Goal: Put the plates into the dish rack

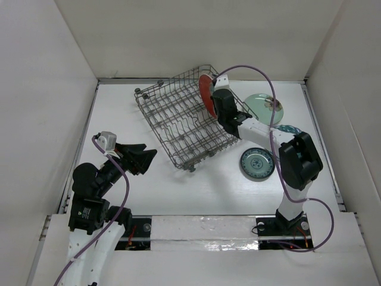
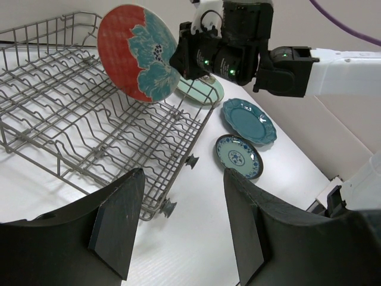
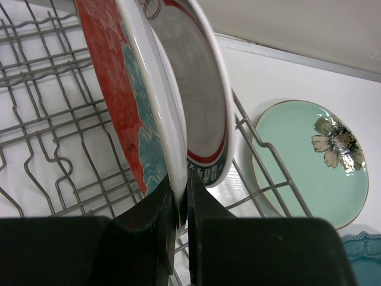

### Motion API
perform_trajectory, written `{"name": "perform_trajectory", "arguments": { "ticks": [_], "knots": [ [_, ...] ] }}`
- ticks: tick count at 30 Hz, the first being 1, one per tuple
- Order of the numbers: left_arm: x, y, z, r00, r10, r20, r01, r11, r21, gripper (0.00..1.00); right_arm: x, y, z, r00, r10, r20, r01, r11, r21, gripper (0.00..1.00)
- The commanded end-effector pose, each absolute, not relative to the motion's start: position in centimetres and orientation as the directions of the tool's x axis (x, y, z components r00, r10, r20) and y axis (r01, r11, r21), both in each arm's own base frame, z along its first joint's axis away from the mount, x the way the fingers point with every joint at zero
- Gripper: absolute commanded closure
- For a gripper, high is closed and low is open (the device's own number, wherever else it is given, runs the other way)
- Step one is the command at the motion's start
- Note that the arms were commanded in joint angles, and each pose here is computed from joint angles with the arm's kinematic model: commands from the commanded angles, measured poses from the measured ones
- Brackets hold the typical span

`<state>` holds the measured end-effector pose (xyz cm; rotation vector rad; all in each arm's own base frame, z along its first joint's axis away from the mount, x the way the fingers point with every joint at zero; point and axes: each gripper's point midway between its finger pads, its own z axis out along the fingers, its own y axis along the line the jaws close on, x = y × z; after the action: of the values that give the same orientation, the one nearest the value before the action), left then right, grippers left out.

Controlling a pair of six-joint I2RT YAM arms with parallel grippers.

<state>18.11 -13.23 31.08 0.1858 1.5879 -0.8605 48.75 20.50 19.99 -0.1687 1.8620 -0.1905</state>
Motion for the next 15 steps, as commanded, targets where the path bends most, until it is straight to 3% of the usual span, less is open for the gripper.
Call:
{"name": "perform_trajectory", "arguments": {
  "ticks": [1,4,7,15],
  "knots": [
    [18.2,-13.5,31.9,-0.190,-0.346,-0.919,0.602,0.698,-0.388,0.47,50.2,22.0,26.5,-0.065,-0.042,-0.997,0.060,0.997,-0.046,1.00],
    [18.2,-13.5,31.9,-0.190,-0.346,-0.919,0.602,0.698,-0.388,0.47,50.1,22.2,25.8,-0.075,-0.045,-0.996,0.075,0.996,-0.051,1.00],
    [18.2,-13.5,31.9,-0.189,-0.345,-0.919,0.602,0.699,-0.386,0.47,50.1,22.0,25.7,-0.076,-0.033,-0.997,0.090,0.995,-0.040,0.93],
    [18.2,-13.5,31.7,-0.196,-0.345,-0.918,0.600,0.699,-0.390,0.47,50.1,21.7,26.9,-0.096,0.083,-0.992,0.062,0.995,0.077,0.56]
  ]
}}
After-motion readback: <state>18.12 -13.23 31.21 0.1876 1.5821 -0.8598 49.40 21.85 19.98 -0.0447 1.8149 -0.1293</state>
